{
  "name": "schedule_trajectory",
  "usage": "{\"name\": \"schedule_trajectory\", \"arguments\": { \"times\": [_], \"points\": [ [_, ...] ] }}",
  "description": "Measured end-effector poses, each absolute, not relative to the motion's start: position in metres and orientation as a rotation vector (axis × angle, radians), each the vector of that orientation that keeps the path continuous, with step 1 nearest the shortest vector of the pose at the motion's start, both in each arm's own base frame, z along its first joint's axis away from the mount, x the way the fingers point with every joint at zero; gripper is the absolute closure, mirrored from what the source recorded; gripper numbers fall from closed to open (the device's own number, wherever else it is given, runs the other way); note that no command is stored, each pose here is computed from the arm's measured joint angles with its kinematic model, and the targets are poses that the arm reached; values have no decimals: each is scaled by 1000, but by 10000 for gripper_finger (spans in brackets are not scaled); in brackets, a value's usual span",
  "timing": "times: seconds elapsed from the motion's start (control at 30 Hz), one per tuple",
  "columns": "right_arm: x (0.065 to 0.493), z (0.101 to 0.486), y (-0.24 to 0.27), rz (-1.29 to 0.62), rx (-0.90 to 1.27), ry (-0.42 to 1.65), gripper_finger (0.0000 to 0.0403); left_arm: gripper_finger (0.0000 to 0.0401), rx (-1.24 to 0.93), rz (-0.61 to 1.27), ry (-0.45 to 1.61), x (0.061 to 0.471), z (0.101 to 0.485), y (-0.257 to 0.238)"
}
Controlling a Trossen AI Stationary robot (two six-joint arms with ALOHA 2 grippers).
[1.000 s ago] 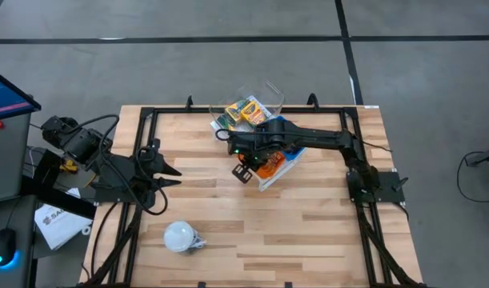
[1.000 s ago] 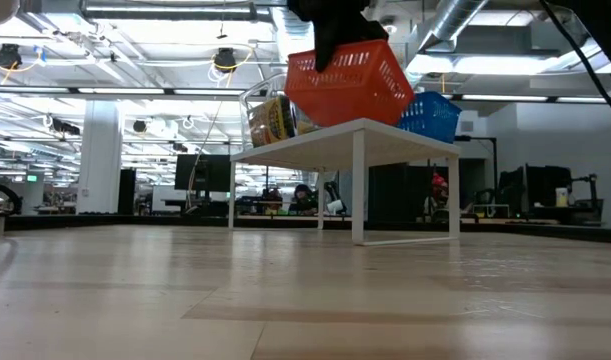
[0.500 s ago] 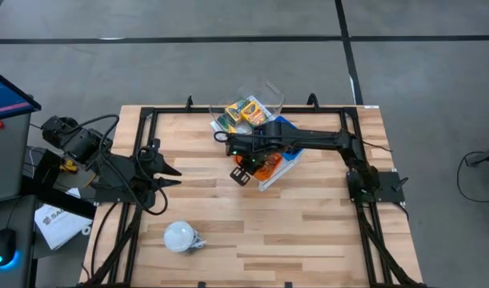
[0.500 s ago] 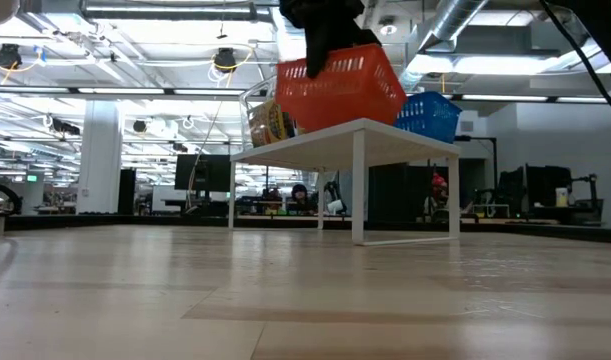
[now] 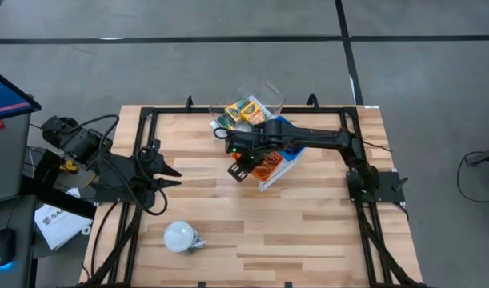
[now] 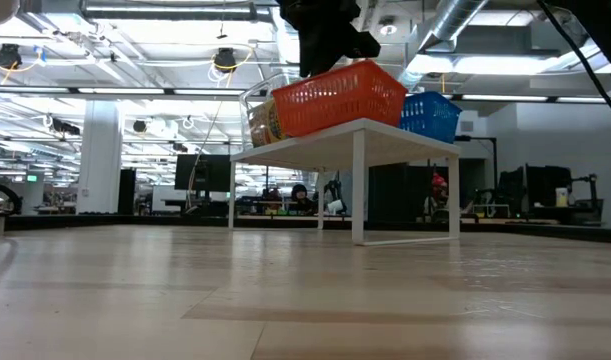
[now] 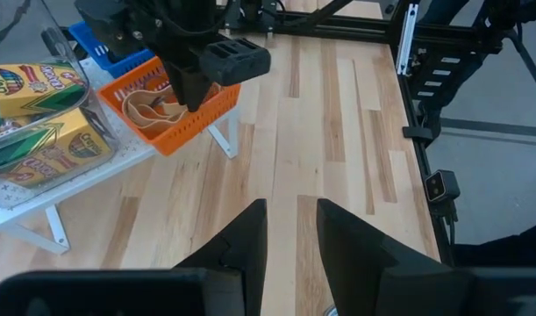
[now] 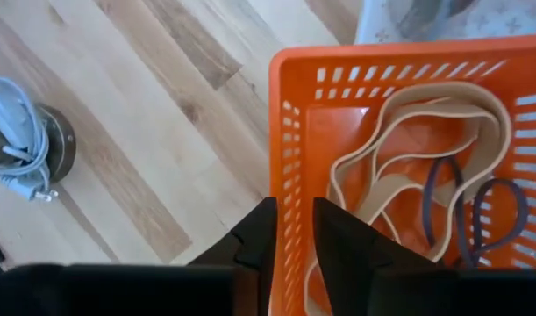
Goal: Pick & Place Office Desk Supplies
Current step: Put the orange bin on the shelf
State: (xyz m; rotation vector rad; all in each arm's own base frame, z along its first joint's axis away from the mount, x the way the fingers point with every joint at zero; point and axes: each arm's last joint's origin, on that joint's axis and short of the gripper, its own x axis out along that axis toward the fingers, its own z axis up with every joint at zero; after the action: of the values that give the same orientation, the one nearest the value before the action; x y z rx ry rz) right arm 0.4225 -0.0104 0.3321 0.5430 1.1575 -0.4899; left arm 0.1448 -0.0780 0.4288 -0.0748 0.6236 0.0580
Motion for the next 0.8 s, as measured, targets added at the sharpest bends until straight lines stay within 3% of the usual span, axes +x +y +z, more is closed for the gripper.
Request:
{"name": "schedule_trajectory", "arguments": {
  "times": [0.57,0.8],
  "points": [
    [436,342,12,-387,525,1018,344,309,-86,44,631,145,428,-78],
    [450,311,16,-376,512,1121,395,309,-87,44,631,145,429,-78]
  ]
}}
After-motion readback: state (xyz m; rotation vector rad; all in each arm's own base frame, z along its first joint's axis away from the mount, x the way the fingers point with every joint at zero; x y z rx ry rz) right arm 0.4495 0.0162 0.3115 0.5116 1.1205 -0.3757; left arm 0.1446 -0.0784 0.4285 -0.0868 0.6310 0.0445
